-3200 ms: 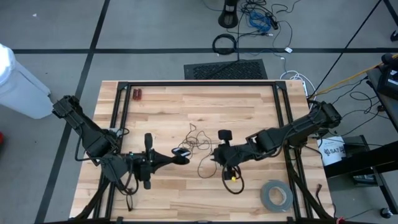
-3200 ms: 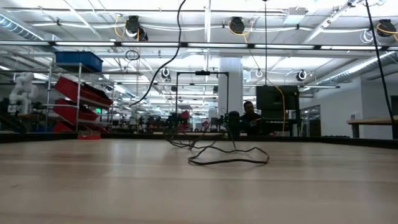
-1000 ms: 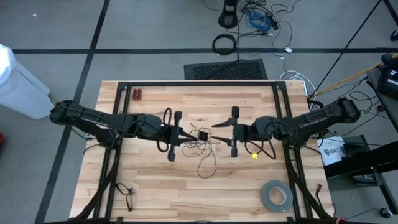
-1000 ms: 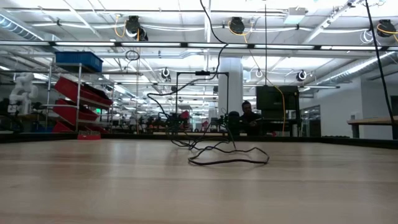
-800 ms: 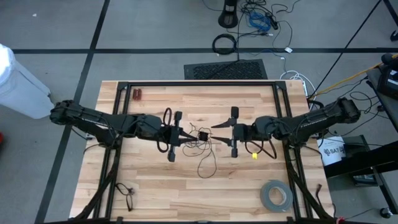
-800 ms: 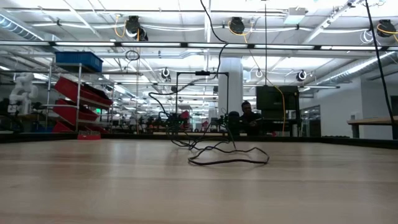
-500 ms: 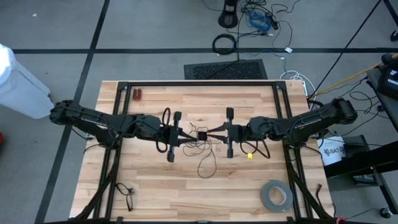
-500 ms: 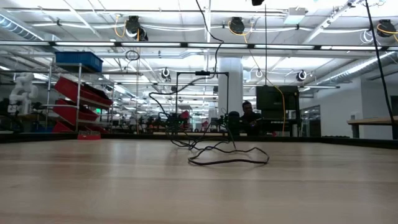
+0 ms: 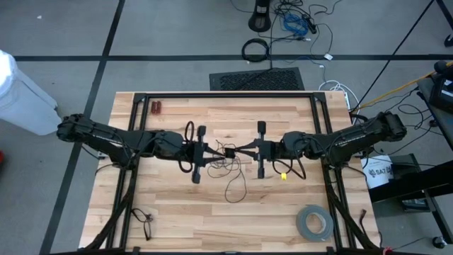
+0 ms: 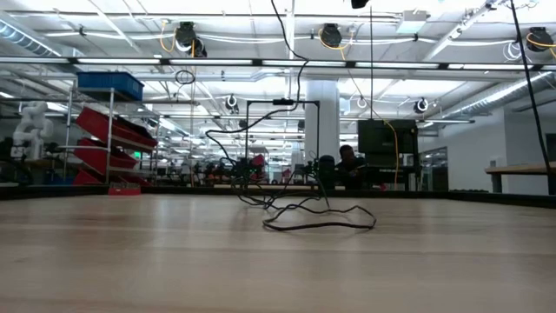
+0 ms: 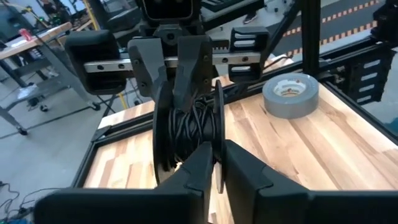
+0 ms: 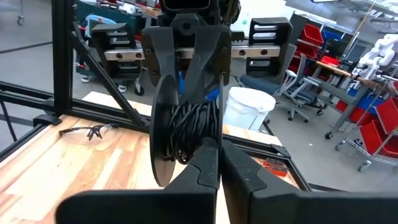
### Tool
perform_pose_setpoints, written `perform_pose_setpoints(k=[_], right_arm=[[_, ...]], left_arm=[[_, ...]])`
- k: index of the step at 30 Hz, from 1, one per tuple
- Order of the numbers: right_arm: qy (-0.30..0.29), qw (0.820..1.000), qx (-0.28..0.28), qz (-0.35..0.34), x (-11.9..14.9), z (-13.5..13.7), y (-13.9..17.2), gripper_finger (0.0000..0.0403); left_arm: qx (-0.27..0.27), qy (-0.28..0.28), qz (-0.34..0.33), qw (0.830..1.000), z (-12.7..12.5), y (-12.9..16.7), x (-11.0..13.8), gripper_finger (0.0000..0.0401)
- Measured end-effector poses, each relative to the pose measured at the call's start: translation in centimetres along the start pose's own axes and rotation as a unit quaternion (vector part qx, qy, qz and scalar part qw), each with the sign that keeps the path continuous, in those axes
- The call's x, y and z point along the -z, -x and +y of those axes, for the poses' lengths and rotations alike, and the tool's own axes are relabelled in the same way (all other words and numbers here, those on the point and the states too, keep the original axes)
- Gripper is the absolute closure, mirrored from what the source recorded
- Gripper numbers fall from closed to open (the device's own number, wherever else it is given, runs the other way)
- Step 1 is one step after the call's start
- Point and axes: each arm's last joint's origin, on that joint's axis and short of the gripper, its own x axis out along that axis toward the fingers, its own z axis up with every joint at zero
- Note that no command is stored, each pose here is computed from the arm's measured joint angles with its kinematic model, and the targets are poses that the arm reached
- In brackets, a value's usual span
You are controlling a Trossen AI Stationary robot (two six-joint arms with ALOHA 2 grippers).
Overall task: Coil cords
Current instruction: Uncoil the black wire from the spool
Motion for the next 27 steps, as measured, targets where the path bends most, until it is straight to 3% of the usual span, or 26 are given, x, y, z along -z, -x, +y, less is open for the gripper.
perform_pose_setpoints(k=[9,20,27], right_arm=[[-0.005,1.0,0.008,-0.001,-0.2,-0.1,0.3,0.0403],[-0.009,1.0,0.017,-0.019,-1.1,-0.6,1.1,0.0403],[-0.008,0.997,0.078,-0.026,-1.8,-1.5,1.8,0.0403]], left_arm=[[-0.031,-0.001,0.004,1.0,-0.6,0.3,-0.3,0.0283],[-0.088,-0.002,0.008,0.996,-0.8,2.4,-1.2,0.0275],[-0.112,0.083,0.048,0.989,-0.7,2.8,-0.4,0.0275]])
